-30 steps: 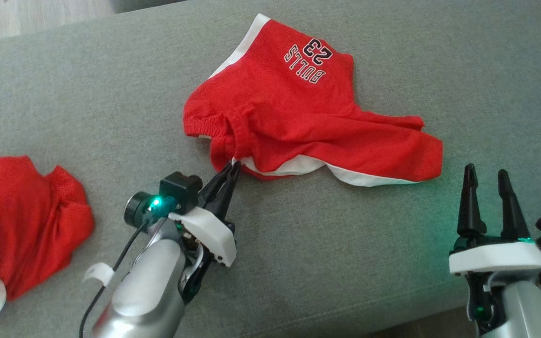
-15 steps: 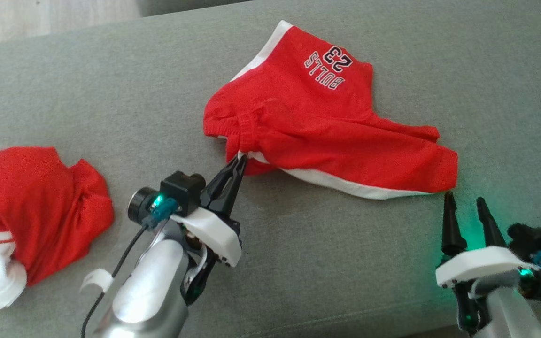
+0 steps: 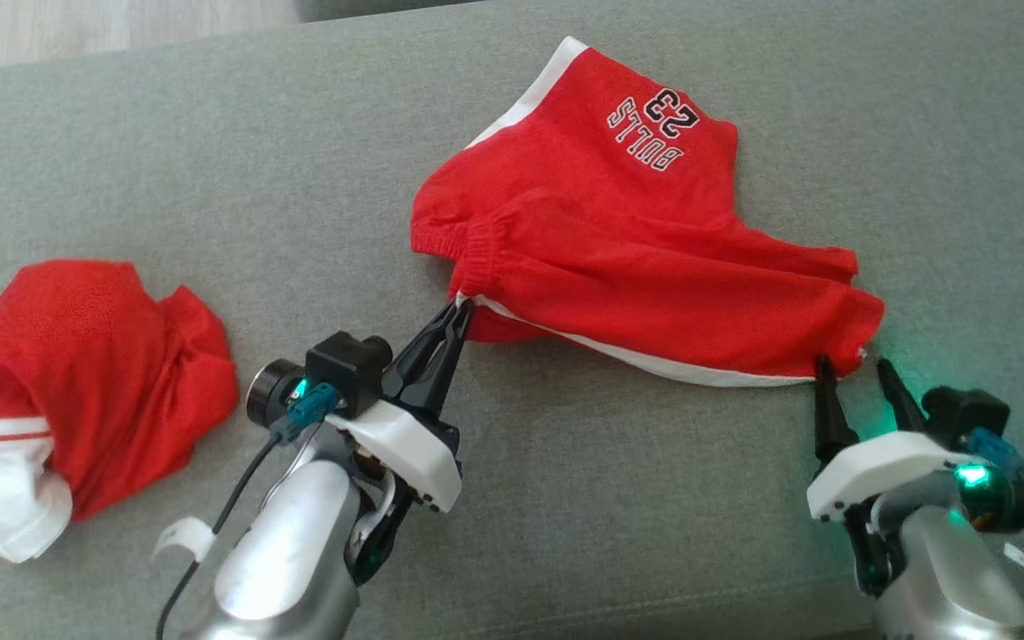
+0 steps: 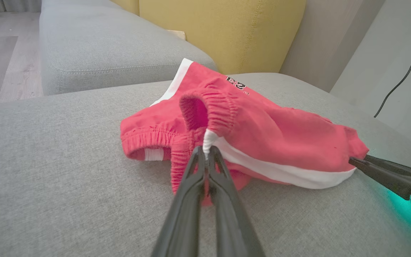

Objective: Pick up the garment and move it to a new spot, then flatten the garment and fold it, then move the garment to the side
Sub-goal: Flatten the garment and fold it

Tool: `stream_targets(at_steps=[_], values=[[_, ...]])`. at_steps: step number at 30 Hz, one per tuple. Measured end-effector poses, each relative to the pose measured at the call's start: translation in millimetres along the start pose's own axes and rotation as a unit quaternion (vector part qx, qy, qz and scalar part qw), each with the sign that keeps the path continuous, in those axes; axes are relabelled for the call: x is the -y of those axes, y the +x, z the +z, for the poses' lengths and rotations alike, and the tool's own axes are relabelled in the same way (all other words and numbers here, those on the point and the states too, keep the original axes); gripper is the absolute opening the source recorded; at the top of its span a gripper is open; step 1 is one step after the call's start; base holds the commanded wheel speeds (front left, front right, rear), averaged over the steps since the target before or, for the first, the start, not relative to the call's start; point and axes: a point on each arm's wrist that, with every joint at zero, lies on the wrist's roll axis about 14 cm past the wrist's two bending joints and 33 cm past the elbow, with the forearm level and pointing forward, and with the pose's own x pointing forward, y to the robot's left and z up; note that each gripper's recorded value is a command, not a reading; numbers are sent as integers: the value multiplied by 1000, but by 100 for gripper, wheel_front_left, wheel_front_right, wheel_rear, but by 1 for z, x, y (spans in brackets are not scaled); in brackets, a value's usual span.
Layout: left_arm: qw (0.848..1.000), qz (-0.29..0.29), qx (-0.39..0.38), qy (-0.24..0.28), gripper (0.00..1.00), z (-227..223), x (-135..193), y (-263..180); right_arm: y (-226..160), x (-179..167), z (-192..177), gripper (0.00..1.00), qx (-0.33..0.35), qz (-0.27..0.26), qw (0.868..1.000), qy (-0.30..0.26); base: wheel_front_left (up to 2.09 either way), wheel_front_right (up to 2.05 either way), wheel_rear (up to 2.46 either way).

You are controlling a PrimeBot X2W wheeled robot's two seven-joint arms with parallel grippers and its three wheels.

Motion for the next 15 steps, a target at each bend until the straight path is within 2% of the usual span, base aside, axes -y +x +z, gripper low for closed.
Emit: stream_targets(at_steps=[11, 12, 13, 14, 15], values=[[1000, 4, 2, 1, 0, 2, -3, -4, 11, -7, 5, 100, -6, 11, 1000, -25, 0, 0, 0], [1000, 4, 2, 1, 0, 2, -3, -4, 12, -8, 5, 80, -6, 12, 1000, -26, 0, 0, 0], [1000, 4, 2, 1, 0, 2, -3, -4, 12, -8, 4, 32, -7, 13, 1000, -26, 0, 0, 0], [1000, 5, 2, 1, 0, 2, -3, -4, 12, -9, 5, 0, -6, 15, 1000, -27, 0, 0, 0], [1000, 6, 3, 1, 0, 3, -4, -4, 12, -11, 5, 0, -5, 17, 999, -27, 0, 0, 0]])
